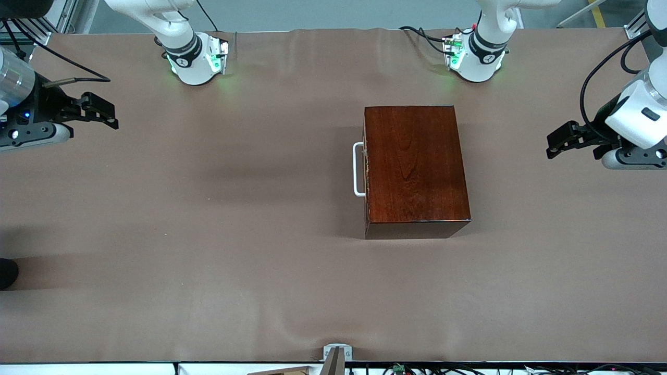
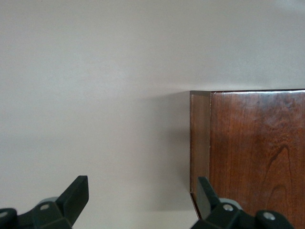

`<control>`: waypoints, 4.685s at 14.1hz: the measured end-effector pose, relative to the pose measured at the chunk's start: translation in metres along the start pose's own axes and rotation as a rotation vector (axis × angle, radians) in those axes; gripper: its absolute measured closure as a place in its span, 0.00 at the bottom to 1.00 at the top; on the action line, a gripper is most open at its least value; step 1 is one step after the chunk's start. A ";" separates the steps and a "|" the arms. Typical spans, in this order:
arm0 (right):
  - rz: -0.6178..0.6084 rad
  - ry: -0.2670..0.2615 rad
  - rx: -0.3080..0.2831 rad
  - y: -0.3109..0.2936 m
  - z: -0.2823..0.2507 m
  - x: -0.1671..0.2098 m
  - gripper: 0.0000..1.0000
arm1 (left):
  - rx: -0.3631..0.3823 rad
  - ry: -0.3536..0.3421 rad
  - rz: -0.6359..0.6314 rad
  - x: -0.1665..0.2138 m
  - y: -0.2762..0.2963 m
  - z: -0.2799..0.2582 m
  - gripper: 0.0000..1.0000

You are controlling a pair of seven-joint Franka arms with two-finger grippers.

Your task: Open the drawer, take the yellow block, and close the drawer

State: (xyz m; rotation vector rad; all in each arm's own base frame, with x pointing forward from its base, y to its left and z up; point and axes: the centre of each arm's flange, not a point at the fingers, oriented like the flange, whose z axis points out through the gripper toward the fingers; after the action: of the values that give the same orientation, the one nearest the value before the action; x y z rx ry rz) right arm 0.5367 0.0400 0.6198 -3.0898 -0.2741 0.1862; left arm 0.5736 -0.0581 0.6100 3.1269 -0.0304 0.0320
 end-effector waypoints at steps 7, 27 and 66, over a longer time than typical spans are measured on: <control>0.002 0.000 0.000 0.001 0.000 0.000 0.00 | 0.000 0.000 0.000 0.000 0.000 0.000 0.00; 0.015 -0.008 0.003 0.008 0.001 -0.001 0.00 | -0.052 -0.045 0.057 -0.025 0.228 0.028 0.00; 0.014 -0.007 0.002 0.008 0.005 0.003 0.00 | 0.309 -0.053 0.129 -0.119 0.497 0.322 0.00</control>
State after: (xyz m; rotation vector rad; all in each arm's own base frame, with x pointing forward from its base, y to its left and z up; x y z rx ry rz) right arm 0.5404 0.0328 0.6141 -3.0901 -0.2520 0.1984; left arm 0.4519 -0.5571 0.2927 3.4284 -0.2524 -0.0493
